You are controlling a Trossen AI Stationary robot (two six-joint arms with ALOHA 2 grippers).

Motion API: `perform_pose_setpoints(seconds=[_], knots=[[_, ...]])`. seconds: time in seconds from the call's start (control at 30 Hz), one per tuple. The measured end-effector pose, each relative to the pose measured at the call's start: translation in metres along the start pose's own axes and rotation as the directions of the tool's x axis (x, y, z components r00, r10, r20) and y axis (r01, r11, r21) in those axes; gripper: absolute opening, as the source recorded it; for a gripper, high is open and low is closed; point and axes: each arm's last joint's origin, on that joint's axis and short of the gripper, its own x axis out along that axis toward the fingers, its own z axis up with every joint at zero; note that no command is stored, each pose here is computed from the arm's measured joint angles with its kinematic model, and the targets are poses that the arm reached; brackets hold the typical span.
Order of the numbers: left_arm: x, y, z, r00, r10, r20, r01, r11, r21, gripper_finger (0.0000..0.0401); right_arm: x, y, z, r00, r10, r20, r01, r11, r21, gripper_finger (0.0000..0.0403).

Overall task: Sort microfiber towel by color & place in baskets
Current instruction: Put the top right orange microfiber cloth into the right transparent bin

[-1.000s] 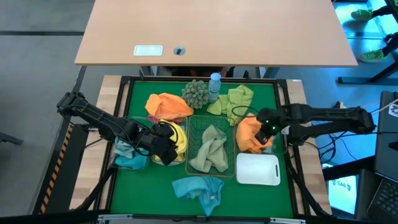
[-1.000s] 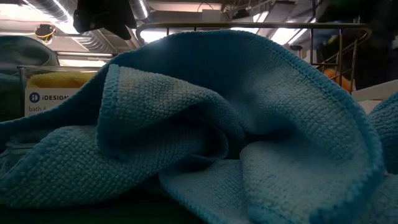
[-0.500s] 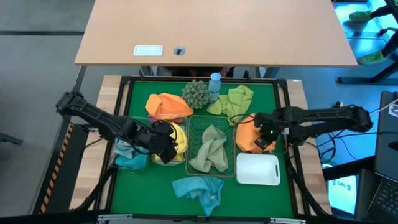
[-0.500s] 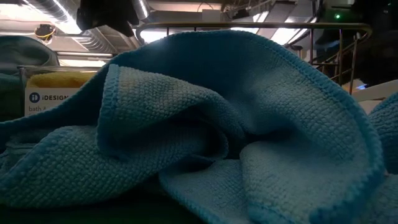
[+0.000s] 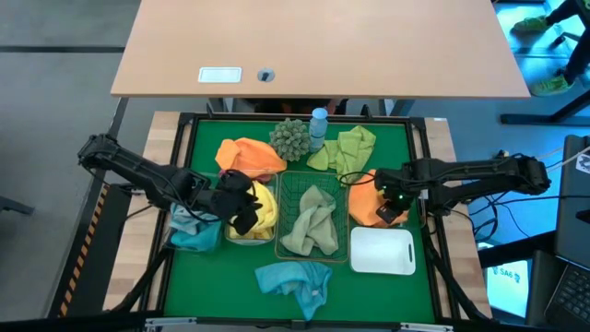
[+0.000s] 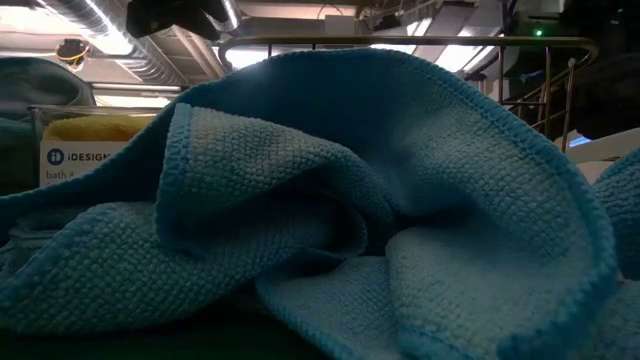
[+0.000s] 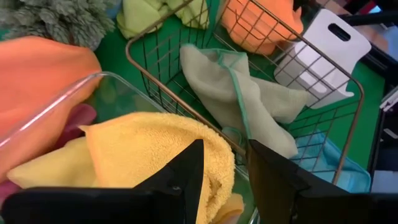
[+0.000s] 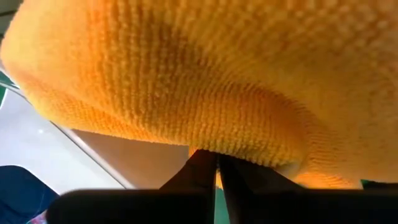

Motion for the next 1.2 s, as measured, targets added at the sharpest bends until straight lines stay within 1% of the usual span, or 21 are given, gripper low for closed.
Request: perform_pose_setpoints(seconds=[0.13,0.3,0.47,0.57,0.77,0.87,0.93,1.03,1.13,1.2], knots=[[0.002,0.003,0.003,1.000,0.011,0.006,-0.011,1.000,0.018,0.0116,0.000,0.000,0.000,1.000,0.000,0.005,0.000,1.000,-0.001,0.0021],[0.004,0.006,0.008,1.000,0.021,0.021,-0.023,0.996,0.087,0.0116,0.000,0.000,0.001,1.000,-0.015,0.019,0.015,1.000,-0.001,0.0021],[0.008,0.011,0.016,0.998,0.041,0.040,-0.045,0.993,0.105,0.0116,0.000,-0.001,0.001,0.999,-0.032,0.034,0.032,0.999,-0.001,0.0023],[0.011,0.015,0.020,0.997,0.058,0.048,-0.063,0.994,0.093,0.0116,0.000,-0.001,0.001,0.999,-0.032,0.035,0.032,0.999,-0.001,0.0040],[0.007,0.030,0.033,0.997,0.062,0.038,-0.064,0.997,0.039,0.0116,0.000,-0.001,0.001,0.999,-0.033,0.034,0.033,0.999,0.000,0.0108],[-0.001,0.040,0.039,0.997,0.061,0.043,-0.063,0.997,0.048,0.0116,0.000,-0.001,0.000,1.000,-0.021,0.012,0.021,1.000,0.003,0.0132],[-0.007,0.049,0.042,0.995,0.089,0.044,-0.092,0.994,0.063,0.0116,0.000,0.000,-0.001,1.000,-0.003,-0.004,0.003,1.000,0.006,0.0141],[-0.015,0.061,0.047,0.988,0.137,0.072,-0.140,0.989,0.039,0.0116,-0.001,0.000,-0.001,1.000,0.009,-0.008,-0.009,1.000,0.004,0.0146],[-0.022,0.072,0.049,0.981,0.181,0.076,-0.182,0.983,0.019,0.0116,-0.007,0.003,-0.001,1.000,0.028,0.011,-0.027,1.000,-0.010,0.0147],[-0.022,0.078,0.049,0.975,0.216,0.058,-0.217,0.976,0.016,0.0116,-0.015,0.007,-0.001,0.998,0.050,0.034,-0.049,0.999,-0.023,0.0147]])
